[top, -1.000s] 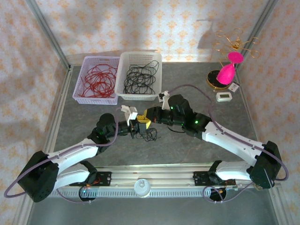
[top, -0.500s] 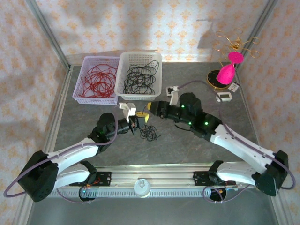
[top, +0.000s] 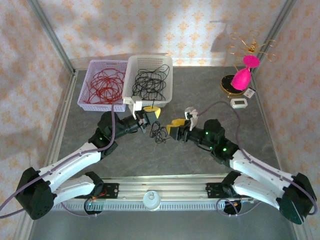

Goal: Untangle the cables

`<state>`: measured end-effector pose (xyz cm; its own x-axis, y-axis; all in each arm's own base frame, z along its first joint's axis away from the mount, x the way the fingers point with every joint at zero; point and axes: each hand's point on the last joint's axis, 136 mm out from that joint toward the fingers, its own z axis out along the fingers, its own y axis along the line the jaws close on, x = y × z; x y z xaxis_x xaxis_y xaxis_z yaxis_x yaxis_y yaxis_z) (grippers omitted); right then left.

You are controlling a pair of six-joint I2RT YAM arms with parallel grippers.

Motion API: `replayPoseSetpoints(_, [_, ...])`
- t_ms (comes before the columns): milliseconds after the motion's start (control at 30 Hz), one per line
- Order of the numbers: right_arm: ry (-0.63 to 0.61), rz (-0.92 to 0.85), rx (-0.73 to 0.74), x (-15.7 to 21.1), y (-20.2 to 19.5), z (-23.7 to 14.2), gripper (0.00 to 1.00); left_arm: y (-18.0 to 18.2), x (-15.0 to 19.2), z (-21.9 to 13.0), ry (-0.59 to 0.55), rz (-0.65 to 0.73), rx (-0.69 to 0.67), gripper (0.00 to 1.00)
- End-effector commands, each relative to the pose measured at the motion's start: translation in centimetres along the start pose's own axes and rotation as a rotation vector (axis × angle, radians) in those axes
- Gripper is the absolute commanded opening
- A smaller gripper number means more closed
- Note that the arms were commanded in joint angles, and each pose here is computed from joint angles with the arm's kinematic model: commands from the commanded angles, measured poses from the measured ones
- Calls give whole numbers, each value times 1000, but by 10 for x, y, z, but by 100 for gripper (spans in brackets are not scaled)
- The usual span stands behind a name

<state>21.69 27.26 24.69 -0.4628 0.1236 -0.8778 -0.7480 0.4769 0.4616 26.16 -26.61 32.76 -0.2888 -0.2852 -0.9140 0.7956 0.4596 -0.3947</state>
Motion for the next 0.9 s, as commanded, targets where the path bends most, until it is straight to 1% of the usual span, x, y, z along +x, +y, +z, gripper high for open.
replayPoseSetpoints(0, [-205, -187, -237, -48, 52, -6, 50, -10, -19, 3, -19, -46, 7, 0])
replayPoseSetpoints(100, [-219, -226, -248, -55, 54, 1, 50, -16, -22, 8, -1, -53, 22, 0])
replayPoseSetpoints(200, [-207, -252, -267, -57, 58, 7, 50, -22, -26, 11, 4, -53, 34, 0])
replayPoseSetpoints(367, [-171, -265, -297, -48, 58, 17, 49, -31, -32, 11, -2, -57, 52, 0])
replayPoseSetpoints(467, [-159, -260, -280, -44, 51, 27, 40, -35, -34, 11, 2, -50, 62, 0])
replayPoseSetpoints(500, [-159, -263, -271, -46, 49, 31, 39, -34, -34, 11, 6, -50, 61, 0])
replayPoseSetpoints(700, [-124, -250, -246, -41, 38, 53, 38, -43, -41, 7, -18, -57, 90, 0])
replayPoseSetpoints(867, [-74, -188, -205, -18, 19, 68, 31, -49, -50, 4, -37, -46, 95, 0])
